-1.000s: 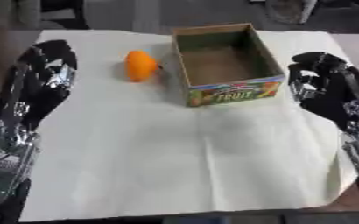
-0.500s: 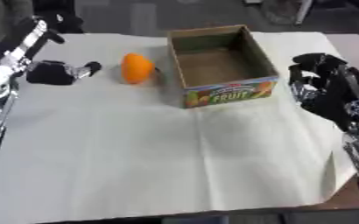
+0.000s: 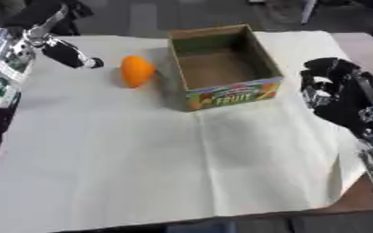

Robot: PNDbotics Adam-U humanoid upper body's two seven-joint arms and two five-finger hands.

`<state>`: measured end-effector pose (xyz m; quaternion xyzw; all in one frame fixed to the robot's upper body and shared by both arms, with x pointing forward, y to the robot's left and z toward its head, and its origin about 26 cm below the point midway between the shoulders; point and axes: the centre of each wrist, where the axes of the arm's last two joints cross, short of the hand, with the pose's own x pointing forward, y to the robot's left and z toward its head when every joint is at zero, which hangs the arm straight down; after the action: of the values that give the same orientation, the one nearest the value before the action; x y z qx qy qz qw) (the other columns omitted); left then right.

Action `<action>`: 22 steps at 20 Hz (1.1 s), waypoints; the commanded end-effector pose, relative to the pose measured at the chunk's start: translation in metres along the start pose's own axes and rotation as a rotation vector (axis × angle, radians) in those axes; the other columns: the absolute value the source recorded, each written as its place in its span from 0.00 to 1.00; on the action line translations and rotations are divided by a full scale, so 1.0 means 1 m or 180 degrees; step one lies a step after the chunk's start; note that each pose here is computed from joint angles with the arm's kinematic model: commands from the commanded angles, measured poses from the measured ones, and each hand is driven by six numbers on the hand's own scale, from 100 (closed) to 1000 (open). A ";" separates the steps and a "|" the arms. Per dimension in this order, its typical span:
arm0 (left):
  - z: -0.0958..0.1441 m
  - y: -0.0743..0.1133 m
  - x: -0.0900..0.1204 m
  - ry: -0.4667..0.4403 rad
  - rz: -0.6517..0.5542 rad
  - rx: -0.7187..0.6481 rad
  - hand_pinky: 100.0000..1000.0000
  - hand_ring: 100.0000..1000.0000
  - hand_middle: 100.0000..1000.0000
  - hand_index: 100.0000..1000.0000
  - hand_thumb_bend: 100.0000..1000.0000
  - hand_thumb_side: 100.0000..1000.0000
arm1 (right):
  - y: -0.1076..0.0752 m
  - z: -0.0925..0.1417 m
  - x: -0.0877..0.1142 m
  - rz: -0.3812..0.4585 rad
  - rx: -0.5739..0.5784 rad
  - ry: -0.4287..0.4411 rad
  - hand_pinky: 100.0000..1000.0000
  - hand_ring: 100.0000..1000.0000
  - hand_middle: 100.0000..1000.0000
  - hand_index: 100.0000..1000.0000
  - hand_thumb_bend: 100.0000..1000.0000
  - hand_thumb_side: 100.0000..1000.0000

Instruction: Pick up objects on the table and place them in the box.

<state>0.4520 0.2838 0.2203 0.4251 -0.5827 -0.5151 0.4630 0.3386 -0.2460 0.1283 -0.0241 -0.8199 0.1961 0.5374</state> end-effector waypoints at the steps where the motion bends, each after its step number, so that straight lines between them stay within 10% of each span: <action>1: -0.014 0.001 -0.002 0.0068 -0.0150 -0.0009 0.70 0.76 0.71 0.80 0.71 0.11 | -0.002 -0.004 0.006 0.0015 0.0038 -0.0069 0.57 0.73 0.49 0.67 0.00 0.00; 22: -0.035 -0.056 0.006 0.0280 -0.0030 -0.0145 0.70 0.79 0.77 0.83 0.69 0.13 | 0.006 -0.009 0.009 -0.0018 0.0167 -0.0117 0.57 0.73 0.49 0.67 0.00 0.00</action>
<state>0.4845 0.2650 0.1549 0.4260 -0.5418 -0.5169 0.5078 0.3405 -0.2355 0.1286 -0.0032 -0.8176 0.2126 0.5350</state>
